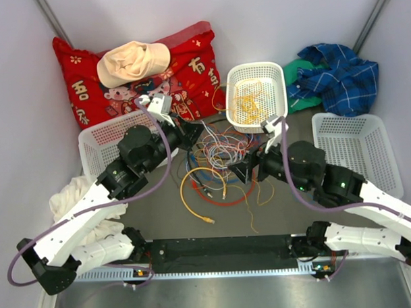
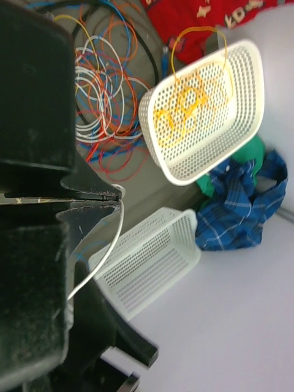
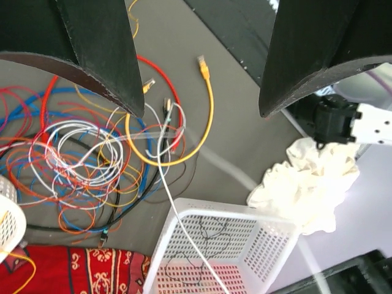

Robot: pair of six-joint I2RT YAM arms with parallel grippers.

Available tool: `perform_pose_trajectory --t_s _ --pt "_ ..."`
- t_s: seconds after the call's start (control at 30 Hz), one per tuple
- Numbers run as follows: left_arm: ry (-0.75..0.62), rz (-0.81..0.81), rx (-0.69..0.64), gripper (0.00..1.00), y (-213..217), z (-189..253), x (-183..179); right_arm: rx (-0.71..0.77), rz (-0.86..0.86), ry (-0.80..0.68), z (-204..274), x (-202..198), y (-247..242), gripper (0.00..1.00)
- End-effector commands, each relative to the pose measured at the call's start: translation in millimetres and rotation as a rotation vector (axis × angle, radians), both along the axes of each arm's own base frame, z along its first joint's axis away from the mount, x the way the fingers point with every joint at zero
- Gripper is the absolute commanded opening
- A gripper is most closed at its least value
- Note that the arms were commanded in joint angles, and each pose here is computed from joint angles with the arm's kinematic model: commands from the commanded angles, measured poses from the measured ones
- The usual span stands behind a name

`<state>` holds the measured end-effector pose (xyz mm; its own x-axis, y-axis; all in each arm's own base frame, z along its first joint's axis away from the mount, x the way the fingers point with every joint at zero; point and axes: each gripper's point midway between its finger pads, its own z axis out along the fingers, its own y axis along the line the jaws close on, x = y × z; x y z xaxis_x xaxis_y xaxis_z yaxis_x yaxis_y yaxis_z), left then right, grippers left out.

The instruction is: Untangle the cables

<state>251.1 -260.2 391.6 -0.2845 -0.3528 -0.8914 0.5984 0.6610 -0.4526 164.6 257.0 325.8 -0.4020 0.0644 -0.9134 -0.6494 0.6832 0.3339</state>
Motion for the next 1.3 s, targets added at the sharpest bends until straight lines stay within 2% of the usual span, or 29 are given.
perform_pose_trajectory --t_s 0.0,0.3,0.37,0.4,0.5,0.53,0.6,0.73,0.77,0.8,0.83,0.93,1.13,1.27 --pt "-0.068 -0.174 -0.101 0.00 -14.7 37.6 -30.0 0.073 0.001 -0.159 51.8 14.4 13.2 0.75" --pt "-0.063 -0.330 -0.145 0.00 -28.9 35.2 -54.7 0.111 0.016 -0.224 70.1 27.8 36.9 0.72" --pt "-0.058 -0.345 -0.151 0.00 -30.9 32.3 -56.3 0.122 0.012 -0.224 70.6 31.4 39.0 0.68" --pt "-0.056 -0.353 -0.156 0.00 -31.2 31.9 -58.1 0.120 0.022 -0.217 68.2 31.9 42.7 0.64" --pt "-0.051 -0.368 -0.159 0.00 -32.4 28.9 -60.4 0.122 0.015 -0.206 64.5 36.0 44.2 0.37" --pt "-0.047 -0.360 -0.156 0.00 -32.0 27.1 -59.0 0.122 0.008 -0.203 63.6 37.1 43.0 0.18" --pt "-0.038 -0.324 -0.140 0.00 -27.2 22.8 -55.5 0.117 -0.019 -0.194 61.9 38.4 37.0 0.00" --pt "-0.002 -0.190 -0.086 0.00 -11.7 3.8 -38.6 0.090 -0.096 -0.183 66.5 42.3 13.3 0.00" --pt "0.009 -0.148 -0.075 0.13 -5.7 -0.1 -34.3 0.082 -0.124 -0.166 66.3 44.2 5.9 0.00" --pt "0.029 -0.022 -0.066 0.41 8.2 -5.9 -17.4 0.089 -0.170 -0.164 77.0 48.1 -4.5 0.00" --pt "0.072 0.028 -0.027 0.50 15.8 -22.0 -12.6 0.049 -0.211 -0.136 69.7 53.5 -17.5 0.00" --pt "0.140 0.214 0.022 0.99 44.0 -48.2 3.0 0.066 -0.341 -0.113 80.5 68.9 -53.8 0.00" --pt "0.221 0.523 0.057 0.99 107.1 -98.4 7.7 0.068 -0.607 -0.031 78.3 94.4 -129.1 0.00" --pt "0.256 0.561 0.024 0.99 121.4 -115.6 -2.1 0.059 -0.862 0.074 52.9 116.6 -190.3 0.00"
